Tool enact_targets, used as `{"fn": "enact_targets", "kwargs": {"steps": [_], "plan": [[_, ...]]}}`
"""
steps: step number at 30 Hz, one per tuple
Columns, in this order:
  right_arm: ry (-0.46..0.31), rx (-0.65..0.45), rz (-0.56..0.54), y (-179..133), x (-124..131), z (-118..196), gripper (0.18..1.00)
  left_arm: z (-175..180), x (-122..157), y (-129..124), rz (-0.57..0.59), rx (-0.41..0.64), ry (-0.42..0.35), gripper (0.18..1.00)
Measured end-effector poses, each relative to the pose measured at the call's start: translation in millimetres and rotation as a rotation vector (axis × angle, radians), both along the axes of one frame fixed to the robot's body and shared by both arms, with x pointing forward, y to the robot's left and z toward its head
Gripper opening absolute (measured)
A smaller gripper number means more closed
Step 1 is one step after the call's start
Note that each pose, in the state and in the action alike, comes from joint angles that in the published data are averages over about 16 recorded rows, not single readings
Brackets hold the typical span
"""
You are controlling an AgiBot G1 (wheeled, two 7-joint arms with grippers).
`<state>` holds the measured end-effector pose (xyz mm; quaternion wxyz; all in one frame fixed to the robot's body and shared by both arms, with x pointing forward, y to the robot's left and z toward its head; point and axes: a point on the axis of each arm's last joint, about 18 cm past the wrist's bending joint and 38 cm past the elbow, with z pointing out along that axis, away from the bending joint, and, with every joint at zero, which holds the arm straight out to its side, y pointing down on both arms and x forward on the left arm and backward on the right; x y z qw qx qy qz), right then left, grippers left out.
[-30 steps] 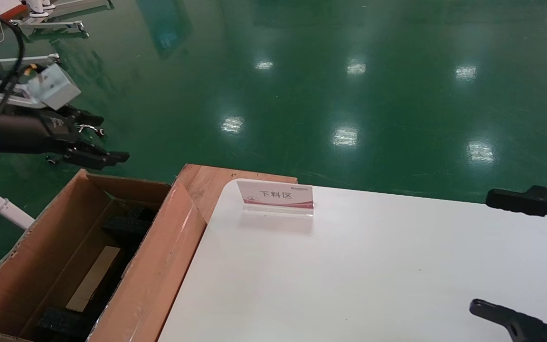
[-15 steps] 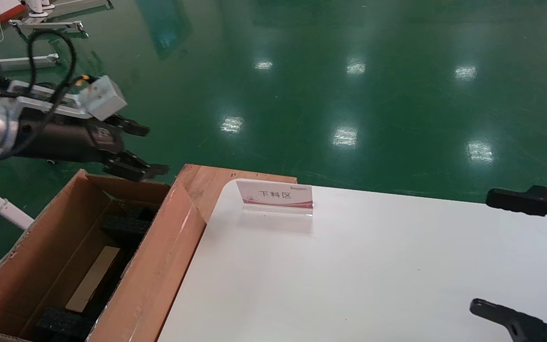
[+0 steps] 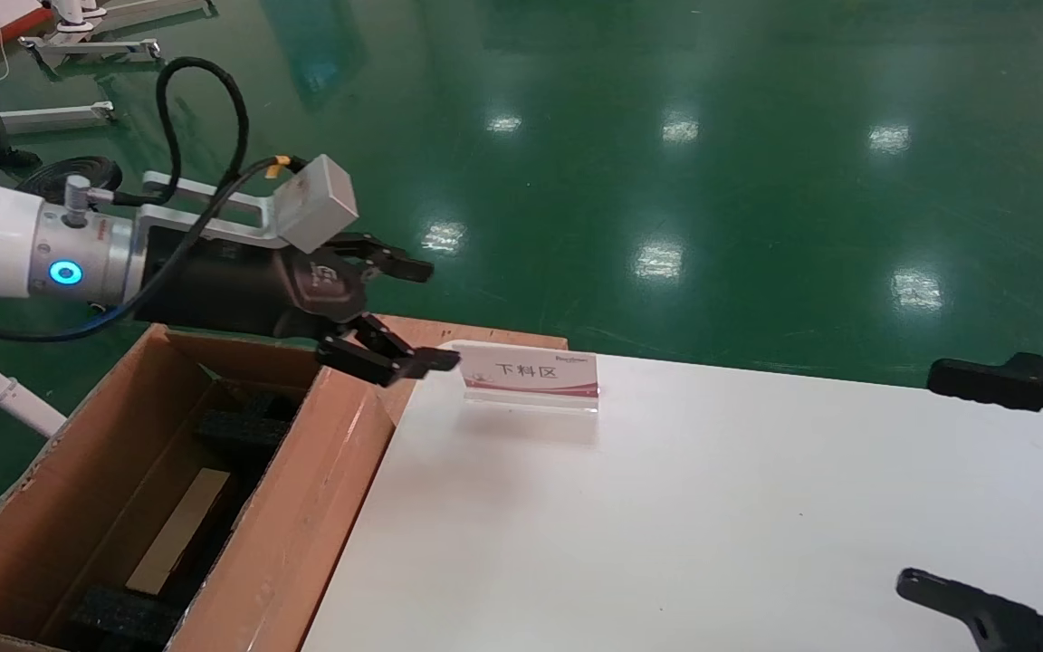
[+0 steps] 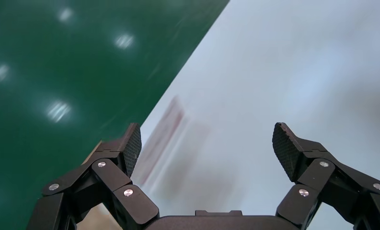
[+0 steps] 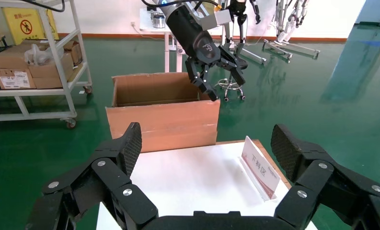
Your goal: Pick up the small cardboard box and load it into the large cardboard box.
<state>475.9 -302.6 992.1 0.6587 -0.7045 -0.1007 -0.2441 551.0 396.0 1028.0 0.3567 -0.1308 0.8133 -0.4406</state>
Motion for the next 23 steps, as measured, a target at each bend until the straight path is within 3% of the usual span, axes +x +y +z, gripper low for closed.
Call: {"fn": "enact_targets", "kwargs": {"steps": [14,23], "plan": [[0.0,0.0,0.001,0,0,0,1.001,-13,-17,-62,-0.287,-0.107,-0.028,1.0],[0.0,-0.001,0.001,0,0,0,1.001,-18,-29,-78,-0.385,-0.156,-0.049,1.0]]}}
